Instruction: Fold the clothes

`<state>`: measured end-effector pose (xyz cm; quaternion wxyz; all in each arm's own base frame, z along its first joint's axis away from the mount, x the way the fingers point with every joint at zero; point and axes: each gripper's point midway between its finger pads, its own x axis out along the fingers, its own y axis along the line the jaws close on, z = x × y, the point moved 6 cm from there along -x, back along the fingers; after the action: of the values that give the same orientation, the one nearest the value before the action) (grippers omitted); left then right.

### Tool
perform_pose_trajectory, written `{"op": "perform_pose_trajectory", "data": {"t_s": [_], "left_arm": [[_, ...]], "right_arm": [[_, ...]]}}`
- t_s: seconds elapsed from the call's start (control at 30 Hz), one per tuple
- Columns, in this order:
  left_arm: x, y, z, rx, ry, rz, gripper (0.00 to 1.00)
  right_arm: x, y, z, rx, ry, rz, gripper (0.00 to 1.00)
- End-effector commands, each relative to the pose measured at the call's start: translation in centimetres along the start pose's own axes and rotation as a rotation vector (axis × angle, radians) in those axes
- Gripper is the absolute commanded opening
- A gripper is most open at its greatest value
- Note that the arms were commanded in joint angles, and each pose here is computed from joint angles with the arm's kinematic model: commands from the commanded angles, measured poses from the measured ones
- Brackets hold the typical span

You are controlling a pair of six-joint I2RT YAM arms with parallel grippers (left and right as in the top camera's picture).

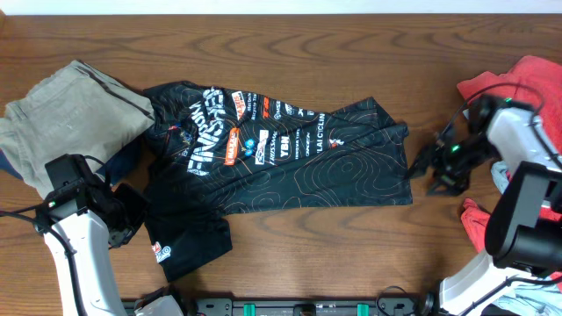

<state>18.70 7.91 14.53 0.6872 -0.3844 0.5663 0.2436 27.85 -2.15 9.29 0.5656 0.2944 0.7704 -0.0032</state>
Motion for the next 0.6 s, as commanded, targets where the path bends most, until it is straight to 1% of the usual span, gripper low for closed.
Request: {"op": "perform_pose_trajectory", "data": {"t_s": [0.0, 0.17, 0.37, 0.47, 0.5, 0.57], "left_arm": [[-0.3, 0.0, 0.4, -0.001, -0.015, 0.004, 0.06], [-0.3, 0.0, 0.3, -0.001, -0.014, 0.004, 0.06], [-0.3, 0.0, 0.3, -0.001, -0.014, 0.005, 0.06], [-0.3, 0.0, 0.3, -0.001, -0.014, 0.005, 0.06], [-0.3, 0.0, 0.3, -0.001, -0.013, 0.005, 0.06], [-0.3, 0.0, 0.3, -0.001, -0.013, 0.005, 0.06]], "right_arm": [[2.1, 0.1, -1.5, 0.033, 0.045, -0.001, 0.63], [4.4, -0.5, -2.4, 0.068, 0.068, -0.015, 0.64], [5.4, -0.6, -1.5, 0.086, 0.012, -0.009, 0.63], [5.7, -0.4, -1.4, 0.089, -0.001, -0.008, 0.57], [5.8, -0.4, -1.3, 0.091, -0.003, -0.010, 0.53], [5.8, -0.3, -1.3, 0.091, -0.006, -0.011, 0.42]]}}
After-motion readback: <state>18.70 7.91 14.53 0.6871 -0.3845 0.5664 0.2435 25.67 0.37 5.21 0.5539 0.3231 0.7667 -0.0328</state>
